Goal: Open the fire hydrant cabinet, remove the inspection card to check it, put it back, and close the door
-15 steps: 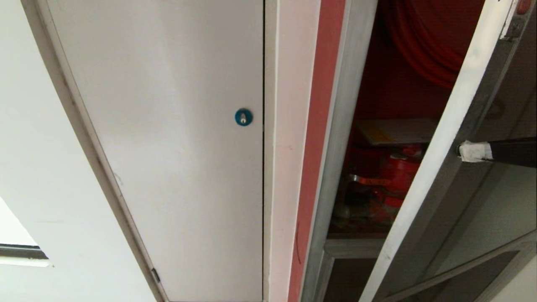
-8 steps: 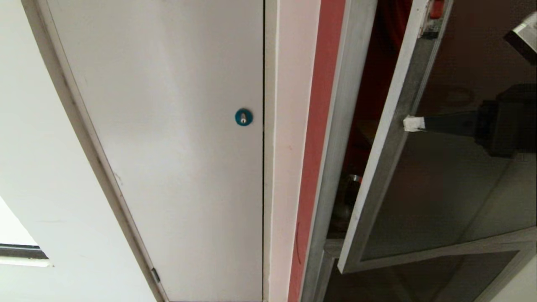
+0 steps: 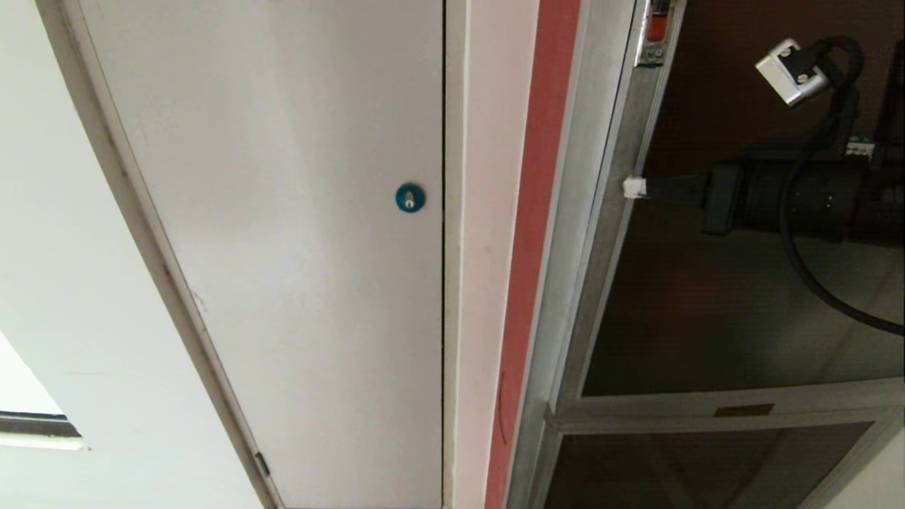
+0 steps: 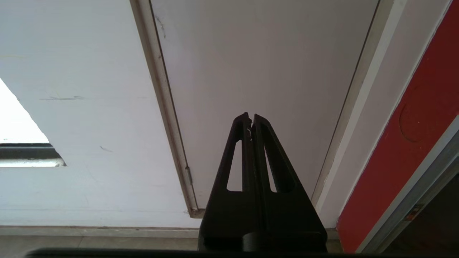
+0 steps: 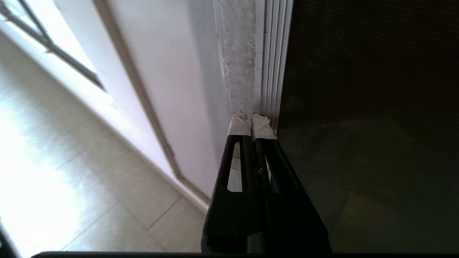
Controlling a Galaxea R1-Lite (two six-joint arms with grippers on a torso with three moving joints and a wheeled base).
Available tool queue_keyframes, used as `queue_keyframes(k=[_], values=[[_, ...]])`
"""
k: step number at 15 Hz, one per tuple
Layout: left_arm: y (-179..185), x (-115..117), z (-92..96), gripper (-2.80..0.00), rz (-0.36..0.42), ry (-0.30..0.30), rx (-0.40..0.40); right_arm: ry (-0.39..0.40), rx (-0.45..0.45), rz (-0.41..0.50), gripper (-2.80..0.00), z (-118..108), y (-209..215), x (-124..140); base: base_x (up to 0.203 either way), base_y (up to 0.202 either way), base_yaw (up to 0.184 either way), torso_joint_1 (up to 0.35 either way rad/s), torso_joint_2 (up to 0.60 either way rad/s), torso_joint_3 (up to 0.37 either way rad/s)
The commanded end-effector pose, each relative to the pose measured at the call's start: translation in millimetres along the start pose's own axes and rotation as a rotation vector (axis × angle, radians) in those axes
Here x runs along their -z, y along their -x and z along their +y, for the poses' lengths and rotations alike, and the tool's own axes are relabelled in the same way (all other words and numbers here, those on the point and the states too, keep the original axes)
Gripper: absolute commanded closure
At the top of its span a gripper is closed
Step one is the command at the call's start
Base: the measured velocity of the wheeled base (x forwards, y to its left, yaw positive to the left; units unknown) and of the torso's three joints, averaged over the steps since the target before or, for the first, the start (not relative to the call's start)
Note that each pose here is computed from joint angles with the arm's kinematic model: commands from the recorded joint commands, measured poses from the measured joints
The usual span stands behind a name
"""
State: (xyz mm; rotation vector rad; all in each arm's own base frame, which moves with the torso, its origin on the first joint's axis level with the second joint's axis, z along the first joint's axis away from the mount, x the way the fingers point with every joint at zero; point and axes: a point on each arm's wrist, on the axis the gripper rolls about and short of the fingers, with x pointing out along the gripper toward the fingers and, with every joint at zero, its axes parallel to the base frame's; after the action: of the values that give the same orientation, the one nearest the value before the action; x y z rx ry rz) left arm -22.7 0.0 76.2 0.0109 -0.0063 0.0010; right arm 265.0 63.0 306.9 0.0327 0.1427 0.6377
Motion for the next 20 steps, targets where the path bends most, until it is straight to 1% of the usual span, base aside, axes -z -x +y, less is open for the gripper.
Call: queue_keyframes(k=[1,5,7,9,12,13,16,18,20], values=[[-0.2,0.4,0.0,0.00,0.002,0.000,-0.001,-0.003,0.018,0.009,0.00,-6.3,-13.1,6.2,0.000,0.000,0.000,0.000,0.00,0.000],[-0.2,0.4,0.0,0.00,0.002,0.000,-0.001,-0.002,0.055,0.011,0.00,-8.8,-16.6,7.7,0.000,0.000,0.000,0.000,0.00,0.000],[-0.2,0.4,0.0,0.00,0.002,0.000,-0.001,0.007,0.095,0.004,0.00,-9.1,-16.9,5.4,0.000,0.000,0.000,0.000,0.00,0.000],[-0.2,0.4,0.0,0.00,0.002,0.000,-0.001,0.016,0.105,-0.015,0.00,-9.1,-16.9,0.5,0.000,0.000,0.000,0.000,0.00,0.000],[-0.2,0.4,0.0,0.00,0.002,0.000,-0.001,0.034,0.167,-0.026,0.00,-5.8,-23.7,-3.5,0.000,0.000,0.000,0.000,0.00,0.000],[-0.2,0.4,0.0,0.00,0.002,0.000,0.001,0.049,0.163,-0.026,0.00,-3.3,-24.3,-4.0,0.000,0.000,0.000,0.000,0.00,0.000],[-0.2,0.4,0.0,0.00,0.002,0.000,-0.001,0.056,0.139,-0.043,0.00,8.7,-12.3,-10.5,0.000,0.000,0.000,0.000,0.00,0.000],[-0.2,0.4,0.0,0.00,0.002,0.000,0.000,0.057,0.113,-0.039,0.00,20.9,1.4,-14.6,0.000,0.000,0.000,0.000,0.00,0.000],[-0.2,0.4,0.0,0.00,0.002,0.000,-0.001,0.067,0.077,-0.074,0.00,34.9,20.2,-24.6,0.000,0.000,0.000,0.000,0.00,0.000]])
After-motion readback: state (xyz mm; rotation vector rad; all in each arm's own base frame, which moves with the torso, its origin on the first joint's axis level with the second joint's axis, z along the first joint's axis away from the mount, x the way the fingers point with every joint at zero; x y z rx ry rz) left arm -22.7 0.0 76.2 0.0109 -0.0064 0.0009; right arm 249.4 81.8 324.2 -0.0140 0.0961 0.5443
